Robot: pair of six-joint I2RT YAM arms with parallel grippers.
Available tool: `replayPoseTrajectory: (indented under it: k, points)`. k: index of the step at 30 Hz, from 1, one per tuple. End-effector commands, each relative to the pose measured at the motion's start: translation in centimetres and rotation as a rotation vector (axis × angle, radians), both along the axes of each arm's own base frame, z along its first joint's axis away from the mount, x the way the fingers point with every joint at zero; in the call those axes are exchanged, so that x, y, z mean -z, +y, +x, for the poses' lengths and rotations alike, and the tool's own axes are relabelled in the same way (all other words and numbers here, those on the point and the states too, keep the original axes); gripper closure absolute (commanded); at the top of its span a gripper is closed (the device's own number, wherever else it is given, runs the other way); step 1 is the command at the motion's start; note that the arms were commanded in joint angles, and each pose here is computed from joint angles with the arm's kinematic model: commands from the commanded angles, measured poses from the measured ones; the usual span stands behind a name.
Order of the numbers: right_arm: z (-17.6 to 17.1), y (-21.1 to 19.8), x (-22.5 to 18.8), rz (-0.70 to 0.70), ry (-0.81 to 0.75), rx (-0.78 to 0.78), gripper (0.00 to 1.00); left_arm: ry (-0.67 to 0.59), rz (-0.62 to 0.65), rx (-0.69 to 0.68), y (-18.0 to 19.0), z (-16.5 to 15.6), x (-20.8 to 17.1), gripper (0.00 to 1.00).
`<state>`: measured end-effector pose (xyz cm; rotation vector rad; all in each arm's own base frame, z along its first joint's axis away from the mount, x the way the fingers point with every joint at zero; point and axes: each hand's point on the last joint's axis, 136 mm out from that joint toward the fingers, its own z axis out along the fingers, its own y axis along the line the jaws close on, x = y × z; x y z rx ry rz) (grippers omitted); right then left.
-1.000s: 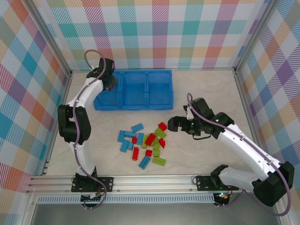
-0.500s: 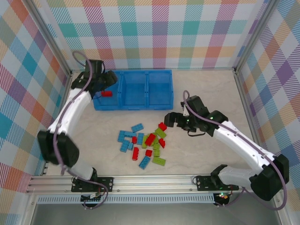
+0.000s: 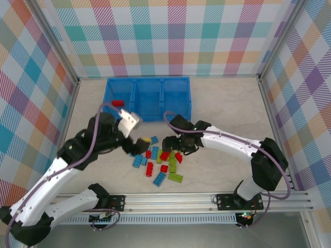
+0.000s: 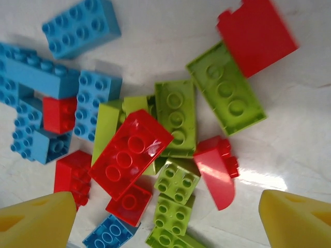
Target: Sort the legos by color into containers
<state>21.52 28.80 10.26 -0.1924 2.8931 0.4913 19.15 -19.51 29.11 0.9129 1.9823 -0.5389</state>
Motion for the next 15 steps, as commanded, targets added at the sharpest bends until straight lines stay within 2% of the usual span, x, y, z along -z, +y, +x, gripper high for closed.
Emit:
replayPoseTrajectory:
  k: [1, 2, 4, 10, 15]
  points:
    - [-0.2, 0.8, 0.0, -0.003, 0.018, 0.051, 0.10, -0.121, 0.152, 0.093, 1.7, -1.5, 2.5, 0.03]
    - [-0.2, 1.2, 0.2, -0.002, 0.023, 0.068, 0.14, -0.149, 0.169, 0.110, 2.0, -1.9, 2.9, 0.00]
    - [-0.2, 1.7, 0.5, -0.018, 0.046, 0.114, 0.16, -0.194, 0.196, 0.145, 2.5, -2.5, 3.5, 0.00]
    - [0.0, 3.4, 2.4, -0.086, 0.128, 0.197, 0.16, -0.291, 0.252, 0.200, 3.4, -3.4, 5.1, 0.00]
    - [0.6, 3.9, 3.5, -0.164, 0.121, 0.215, 0.33, -0.303, 0.289, 0.204, 3.8, -3.3, 6.4, 0.00]
